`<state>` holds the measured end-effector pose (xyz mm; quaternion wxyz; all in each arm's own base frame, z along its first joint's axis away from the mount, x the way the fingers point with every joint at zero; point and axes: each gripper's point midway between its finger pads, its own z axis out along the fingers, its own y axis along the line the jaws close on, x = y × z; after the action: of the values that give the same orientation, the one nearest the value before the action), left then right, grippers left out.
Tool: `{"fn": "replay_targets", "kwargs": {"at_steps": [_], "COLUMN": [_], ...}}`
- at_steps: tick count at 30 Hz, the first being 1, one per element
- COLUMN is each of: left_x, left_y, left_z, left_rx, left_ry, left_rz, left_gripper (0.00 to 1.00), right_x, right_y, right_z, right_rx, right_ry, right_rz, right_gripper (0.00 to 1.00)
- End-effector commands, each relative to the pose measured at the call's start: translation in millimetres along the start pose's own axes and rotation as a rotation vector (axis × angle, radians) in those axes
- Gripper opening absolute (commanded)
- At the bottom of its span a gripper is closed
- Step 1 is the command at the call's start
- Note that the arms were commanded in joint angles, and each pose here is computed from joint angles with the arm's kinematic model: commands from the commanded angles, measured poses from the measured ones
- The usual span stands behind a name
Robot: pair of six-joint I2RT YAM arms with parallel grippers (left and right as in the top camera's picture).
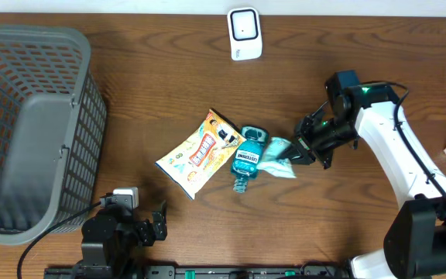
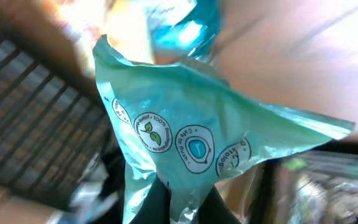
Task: Scan the item barcode
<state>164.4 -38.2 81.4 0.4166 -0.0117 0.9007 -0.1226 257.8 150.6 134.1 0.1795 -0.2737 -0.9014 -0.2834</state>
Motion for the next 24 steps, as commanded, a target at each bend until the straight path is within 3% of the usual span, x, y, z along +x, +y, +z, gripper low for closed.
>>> {"fn": "replay_targets", "kwargs": {"at_steps": [1, 5, 13, 20, 22, 24], "left_x": [8.0, 8.0, 8.0, 8.0, 8.0, 8.0], "left_y": [3.1, 3.2, 3.1, 3.2, 3.1, 3.1], "left_z": [0.2, 0.2, 0.2, 0.2, 0.2, 0.2], "left_rx": [-0.015, -0.016, -0.015, -0.016, -0.015, -0.015], "left_ry": [0.031, 0.031, 0.031, 0.031, 0.031, 0.031], "left_rz": [-0.011, -0.010, -0.010, -0.011, -0.011, -0.011], "left_gripper": [0.99, 1.00, 0.99, 0.99, 0.99, 0.99], "right_x": [-54.8, -82.4, -97.2, -101.3, -96.9, -88.2], "right_y": [-57.2, -71.5, -78.2, -83.3, -70.2, -56.9], "right_z": [-19.6, -32.1, -14.1, 1.3, 10.0, 19.5], "right_rx": [0.357, 0.455, 0.444, 0.519, 0.481, 0.416], "right_ry": [-0.358, -0.556, -0.583, -0.484, -0.406, -0.329], "right_rz": [0.064, 0.125, 0.081, -0.289, -0.499, -0.679], "right_gripper": [0.01, 0.01, 0.01, 0.01, 0.01, 0.24]}}
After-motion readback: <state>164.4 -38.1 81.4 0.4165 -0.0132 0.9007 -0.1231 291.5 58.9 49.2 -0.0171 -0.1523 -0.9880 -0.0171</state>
